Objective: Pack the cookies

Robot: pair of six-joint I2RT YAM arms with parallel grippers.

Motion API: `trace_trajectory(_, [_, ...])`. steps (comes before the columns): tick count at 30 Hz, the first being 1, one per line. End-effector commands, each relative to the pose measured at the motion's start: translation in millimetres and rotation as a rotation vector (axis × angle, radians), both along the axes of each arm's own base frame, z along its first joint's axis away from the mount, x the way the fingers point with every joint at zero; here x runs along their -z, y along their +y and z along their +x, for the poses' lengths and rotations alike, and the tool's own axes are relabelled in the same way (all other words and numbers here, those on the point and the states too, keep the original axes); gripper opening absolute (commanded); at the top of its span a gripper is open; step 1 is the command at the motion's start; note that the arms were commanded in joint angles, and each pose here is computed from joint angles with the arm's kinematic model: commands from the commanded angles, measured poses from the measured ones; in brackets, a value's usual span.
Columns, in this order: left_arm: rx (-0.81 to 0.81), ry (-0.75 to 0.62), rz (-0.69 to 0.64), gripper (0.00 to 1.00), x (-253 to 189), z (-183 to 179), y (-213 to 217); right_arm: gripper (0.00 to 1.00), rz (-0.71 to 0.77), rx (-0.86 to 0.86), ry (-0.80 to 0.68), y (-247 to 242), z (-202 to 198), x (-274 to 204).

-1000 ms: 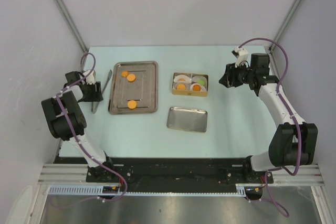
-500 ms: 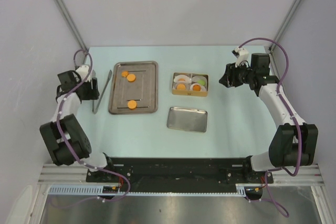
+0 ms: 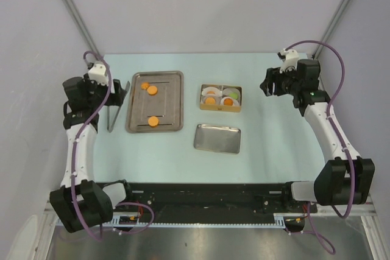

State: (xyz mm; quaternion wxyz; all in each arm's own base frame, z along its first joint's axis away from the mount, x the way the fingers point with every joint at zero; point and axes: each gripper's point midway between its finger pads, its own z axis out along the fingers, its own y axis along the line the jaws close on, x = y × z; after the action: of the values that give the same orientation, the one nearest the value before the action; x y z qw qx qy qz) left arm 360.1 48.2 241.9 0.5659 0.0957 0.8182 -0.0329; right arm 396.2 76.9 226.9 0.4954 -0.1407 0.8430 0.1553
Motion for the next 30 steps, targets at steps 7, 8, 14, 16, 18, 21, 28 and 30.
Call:
trace_trajectory(7, [0.159, -0.14, -0.107, 0.88, -54, 3, -73, 0.93, -0.043, 0.186, -0.321, -29, 3, -95])
trace_trajectory(8, [0.164, -0.146, -0.109, 0.94, -57, 3, -77, 0.99, -0.043, 0.2, -0.339, -32, 2, -101])
trace_trajectory(14, [0.195, -0.186, -0.127, 1.0, -77, 4, -91, 0.99, -0.055, 0.272, -0.455, -44, -8, -137])
trace_trajectory(16, [0.203, -0.195, -0.137, 1.0, -82, 3, -95, 1.0, -0.057, 0.284, -0.488, -47, -12, -148])
trace_trajectory(18, [0.214, -0.203, -0.142, 1.0, -85, 3, -99, 1.0, -0.05, 0.292, -0.501, -47, -15, -153])
trace_trajectory(21, [0.245, -0.198, -0.151, 1.0, -85, 2, -109, 1.0, -0.039, 0.273, -0.488, -42, -16, -150])
trace_trajectory(28, [0.408, -0.021, -0.178, 1.0, -35, -9, -164, 1.0, -0.011, 0.139, -0.289, -8, -15, -95])
trace_trajectory(30, [0.453, 0.028, -0.167, 1.0, -21, -15, -184, 1.0, -0.011, 0.1, -0.214, 4, -14, -73])
